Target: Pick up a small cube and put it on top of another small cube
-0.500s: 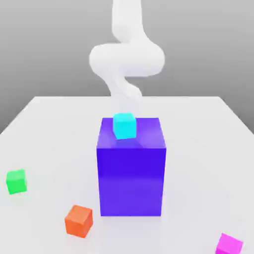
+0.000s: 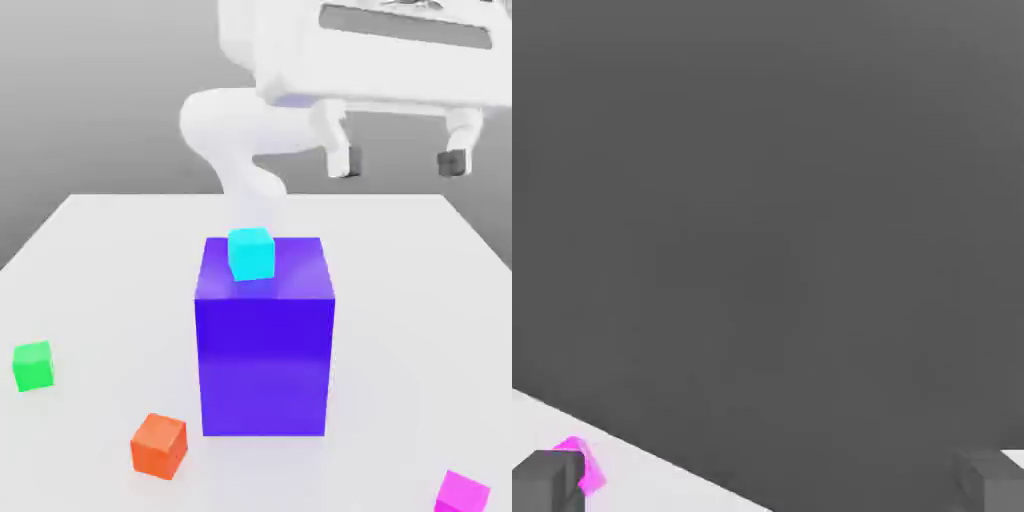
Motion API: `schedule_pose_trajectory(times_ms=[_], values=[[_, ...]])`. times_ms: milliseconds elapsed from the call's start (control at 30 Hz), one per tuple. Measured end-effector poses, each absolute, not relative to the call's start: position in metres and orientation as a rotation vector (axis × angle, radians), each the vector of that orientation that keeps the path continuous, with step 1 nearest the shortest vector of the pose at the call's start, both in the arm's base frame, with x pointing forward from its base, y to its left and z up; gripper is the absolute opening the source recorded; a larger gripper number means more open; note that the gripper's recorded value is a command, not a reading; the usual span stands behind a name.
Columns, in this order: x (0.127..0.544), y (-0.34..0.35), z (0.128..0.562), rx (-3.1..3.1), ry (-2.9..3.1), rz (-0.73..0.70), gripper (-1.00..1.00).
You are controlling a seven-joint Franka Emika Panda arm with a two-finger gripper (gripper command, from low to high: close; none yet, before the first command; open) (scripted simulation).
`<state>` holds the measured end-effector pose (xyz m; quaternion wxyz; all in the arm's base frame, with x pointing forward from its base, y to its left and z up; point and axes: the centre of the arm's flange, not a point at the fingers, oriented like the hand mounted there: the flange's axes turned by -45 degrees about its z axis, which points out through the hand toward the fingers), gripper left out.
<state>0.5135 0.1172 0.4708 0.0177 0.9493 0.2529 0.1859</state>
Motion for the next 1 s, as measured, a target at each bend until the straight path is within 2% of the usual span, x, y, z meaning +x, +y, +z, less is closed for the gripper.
schedule_pose_trajectory(times_ms=[267,500,633,667,867,1000], values=[[0.528,0.181,0.332,2.876,1.166,0.283,0.0],[0.509,0.223,0.205,2.773,1.467,0.031,0.0],[0.505,0.228,0.143,2.759,1.502,0.002,0.0],[0.505,0.228,0.133,2.759,1.503,0.001,-1.0],[0.504,0.228,0.127,2.759,1.504,-0.001,-1.0],[0.505,0.228,0.168,2.759,1.504,-0.001,-1.0]])
